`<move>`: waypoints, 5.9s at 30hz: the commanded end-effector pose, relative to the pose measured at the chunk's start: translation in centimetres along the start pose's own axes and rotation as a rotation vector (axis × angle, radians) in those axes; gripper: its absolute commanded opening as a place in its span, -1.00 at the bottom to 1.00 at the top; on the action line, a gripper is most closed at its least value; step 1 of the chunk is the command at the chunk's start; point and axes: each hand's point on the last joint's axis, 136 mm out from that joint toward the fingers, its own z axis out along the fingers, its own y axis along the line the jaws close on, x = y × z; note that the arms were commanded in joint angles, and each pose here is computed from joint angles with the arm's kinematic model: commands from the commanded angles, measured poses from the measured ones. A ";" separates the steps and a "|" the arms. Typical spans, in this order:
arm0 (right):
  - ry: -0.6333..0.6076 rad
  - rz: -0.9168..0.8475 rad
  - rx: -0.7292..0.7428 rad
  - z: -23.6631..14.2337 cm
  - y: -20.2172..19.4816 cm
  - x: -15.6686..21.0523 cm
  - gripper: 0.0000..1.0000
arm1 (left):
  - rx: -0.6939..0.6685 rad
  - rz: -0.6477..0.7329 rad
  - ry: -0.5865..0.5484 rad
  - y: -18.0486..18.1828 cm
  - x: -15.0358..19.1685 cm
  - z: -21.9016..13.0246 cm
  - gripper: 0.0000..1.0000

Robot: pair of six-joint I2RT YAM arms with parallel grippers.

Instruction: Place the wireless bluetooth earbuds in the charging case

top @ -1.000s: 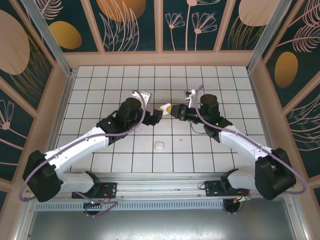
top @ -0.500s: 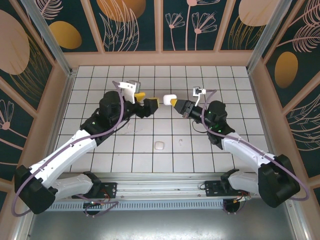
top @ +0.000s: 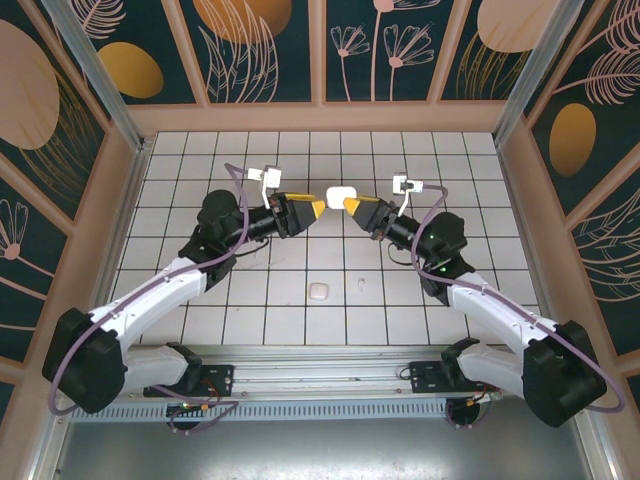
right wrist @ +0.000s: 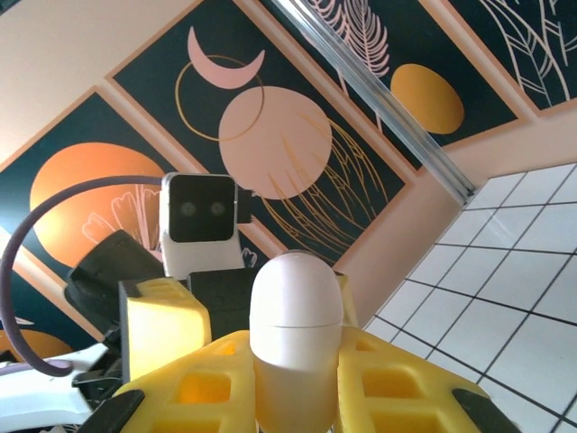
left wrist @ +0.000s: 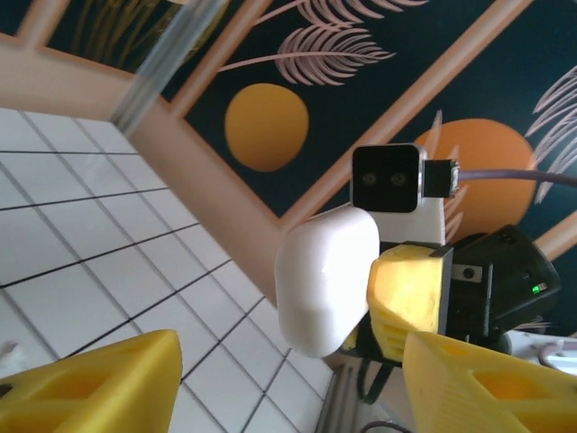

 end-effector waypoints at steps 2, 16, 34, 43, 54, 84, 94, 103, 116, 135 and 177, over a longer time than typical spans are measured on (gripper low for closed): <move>-0.009 -0.046 -0.114 0.2 3.2 -0.7 -0.87 | 0.158 0.010 -0.024 -3.0 -1.1 0.1 0.12; -0.008 -0.043 -0.109 1.3 3.0 -0.1 -0.89 | 0.201 0.008 0.015 -3.0 -0.1 0.4 -0.20; -0.027 -0.047 -0.098 1.4 2.9 -0.3 -0.92 | 0.184 -0.031 0.041 -1.9 1.0 0.5 -0.19; 0.007 -0.053 -0.110 1.9 3.1 0.2 -0.92 | 0.177 -0.003 0.052 -2.2 0.8 0.6 -0.59; 0.076 -0.138 0.079 2.2 1.7 -0.5 0.11 | -0.026 0.147 0.076 0.2 1.0 -0.2 -1.00; 0.420 -0.371 0.021 1.2 3.8 5.3 0.35 | 0.087 0.537 0.126 -3.0 3.5 -3.2 -1.00; 0.379 -0.403 0.173 1.2 1.4 4.1 0.33 | 0.137 0.530 0.136 -3.9 3.7 -3.3 -1.00; 0.352 -0.386 0.228 1.5 0.6 2.7 0.31 | 0.148 0.523 0.146 -3.9 4.0 -3.4 -1.00; 0.335 -0.285 0.313 1.0 -1.7 1.6 0.29 | 0.115 0.509 0.135 -3.3 4.0 -3.5 -1.00; 0.303 -0.232 0.277 -0.1 0.5 0.1 0.29 | -0.096 0.471 0.072 0.0 2.7 -3.8 -1.00; 0.854 0.100 1.027 -7.7 -27.5 7.7 0.04 | -0.129 0.313 0.071 6.5 4.0 0.5 -1.00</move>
